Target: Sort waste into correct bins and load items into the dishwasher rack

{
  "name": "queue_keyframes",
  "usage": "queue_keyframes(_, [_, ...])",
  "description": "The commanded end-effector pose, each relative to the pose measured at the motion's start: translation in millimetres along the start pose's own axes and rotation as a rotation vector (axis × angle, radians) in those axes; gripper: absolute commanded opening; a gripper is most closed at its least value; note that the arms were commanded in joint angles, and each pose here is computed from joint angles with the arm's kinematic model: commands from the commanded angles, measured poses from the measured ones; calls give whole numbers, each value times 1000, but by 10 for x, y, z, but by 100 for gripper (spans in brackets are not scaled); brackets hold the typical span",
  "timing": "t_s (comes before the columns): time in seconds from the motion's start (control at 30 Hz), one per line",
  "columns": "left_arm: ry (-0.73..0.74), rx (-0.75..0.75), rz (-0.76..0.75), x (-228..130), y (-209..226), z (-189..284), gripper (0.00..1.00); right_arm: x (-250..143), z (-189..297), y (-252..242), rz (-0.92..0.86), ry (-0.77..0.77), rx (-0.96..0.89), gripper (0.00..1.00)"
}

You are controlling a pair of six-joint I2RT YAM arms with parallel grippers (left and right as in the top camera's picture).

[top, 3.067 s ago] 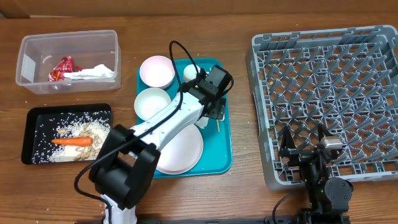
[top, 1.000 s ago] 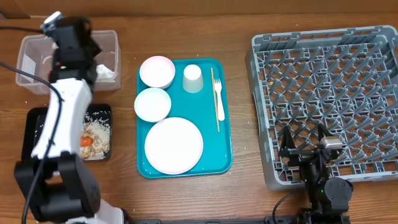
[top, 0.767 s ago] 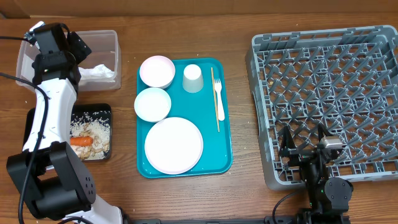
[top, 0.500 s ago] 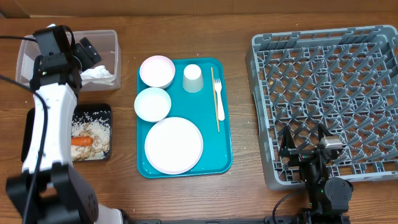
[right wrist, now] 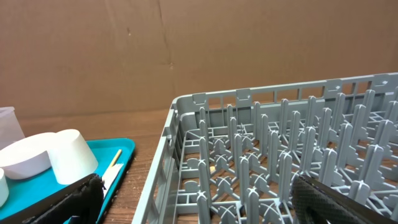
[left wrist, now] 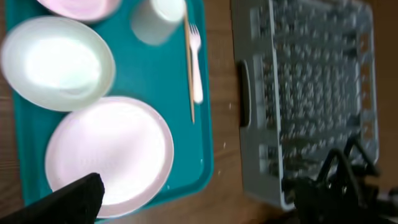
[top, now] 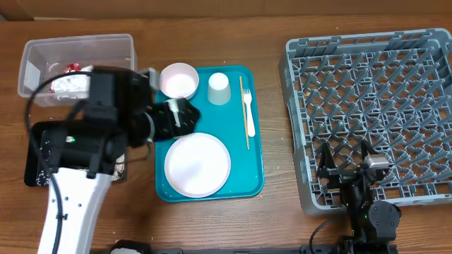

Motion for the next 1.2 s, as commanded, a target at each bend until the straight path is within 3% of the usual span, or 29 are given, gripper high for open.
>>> queue_keyframes(0.0, [59,82,-66,-220,-108,-202,100,-24,-2,-13,-2,-2,-8,100])
queue_keyframes(0.3, [204,207,-20,-746,-119,-579,100,-24,-2,-13,-2,-2,-7,100])
queue_keyframes(0.7, [230,81,-164,-1126,-407,-1024,100,-24,-2,-13,-2,-2,-7,100])
queue_keyframes(0.9, [252,136,-170,-1150,-361,-1140,100,-24,-2,-13,-2,-2,-7,100])
queue_keyframes(1.03, [207,270,-70,-1004,-97,-1098,100,-24,-2,-13,-2,-2,-7,100])
queue_keyframes(1.17, [204,416,143,-782,421,-938,100,-24,-2,-13,-2,-2,-7,100])
Point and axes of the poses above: each gripper's point midway between its finger pads, its own z axis back along the fingers, its own y axis along the line the jaws close on, x = y × z, the point moved 8 cm from there along z, back along the fingers, and after that the axes turned 2 degrees about -z, right-handed, at the moved point
